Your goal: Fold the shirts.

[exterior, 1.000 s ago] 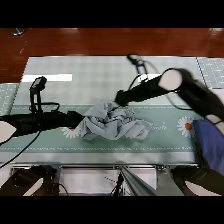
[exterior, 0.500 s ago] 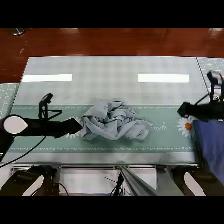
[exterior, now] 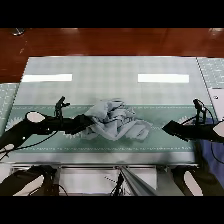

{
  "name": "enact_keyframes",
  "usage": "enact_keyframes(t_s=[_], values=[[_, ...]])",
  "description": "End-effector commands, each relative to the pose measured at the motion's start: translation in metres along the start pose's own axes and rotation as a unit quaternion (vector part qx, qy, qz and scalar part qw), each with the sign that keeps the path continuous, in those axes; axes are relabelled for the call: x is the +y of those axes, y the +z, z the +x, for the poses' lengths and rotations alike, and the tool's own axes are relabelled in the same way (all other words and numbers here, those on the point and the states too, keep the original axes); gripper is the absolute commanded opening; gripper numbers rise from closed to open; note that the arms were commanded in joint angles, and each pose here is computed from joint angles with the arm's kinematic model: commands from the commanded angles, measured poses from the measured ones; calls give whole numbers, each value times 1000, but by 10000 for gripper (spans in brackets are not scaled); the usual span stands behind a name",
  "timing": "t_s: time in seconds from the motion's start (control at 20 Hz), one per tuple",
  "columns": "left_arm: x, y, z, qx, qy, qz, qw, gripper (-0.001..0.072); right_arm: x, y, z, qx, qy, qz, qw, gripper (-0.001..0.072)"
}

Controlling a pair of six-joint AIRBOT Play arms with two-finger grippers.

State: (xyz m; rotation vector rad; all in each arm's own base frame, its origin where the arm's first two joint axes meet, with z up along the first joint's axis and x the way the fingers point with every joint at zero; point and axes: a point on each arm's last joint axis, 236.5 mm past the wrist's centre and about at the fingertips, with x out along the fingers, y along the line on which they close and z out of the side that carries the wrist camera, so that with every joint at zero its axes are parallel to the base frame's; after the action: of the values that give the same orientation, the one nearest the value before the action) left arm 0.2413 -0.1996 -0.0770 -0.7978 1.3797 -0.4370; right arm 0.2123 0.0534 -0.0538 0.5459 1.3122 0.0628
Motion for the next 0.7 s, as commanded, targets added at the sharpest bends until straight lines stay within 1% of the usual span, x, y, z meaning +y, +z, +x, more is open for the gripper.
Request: enact_keyframes(t_s=[0.0,0.05,0.1,0.3,0.45,0.55,0.65], values=[[5,7,13,7,-4,5,1000,693,3,-3,2,3,10,9,1000,620],[3,9,13,7,-5,16,1000,422,4,-3,2,3,11,10,1000,619],[0,11,12,7,-8,26,1000,17,4,-4,2,4,12,10,1000,619],[-22,17,6,14,-30,69,997,23,4,-12,5,18,14,18,1000,619],[-25,18,5,14,-32,72,997,23,8,-20,15,23,35,37,998,619],[-25,18,5,14,-32,72,997,22,18,-9,23,7,63,21,998,619],[-25,18,6,15,-32,72,997,23,31,-11,33,30,100,36,994,619]])
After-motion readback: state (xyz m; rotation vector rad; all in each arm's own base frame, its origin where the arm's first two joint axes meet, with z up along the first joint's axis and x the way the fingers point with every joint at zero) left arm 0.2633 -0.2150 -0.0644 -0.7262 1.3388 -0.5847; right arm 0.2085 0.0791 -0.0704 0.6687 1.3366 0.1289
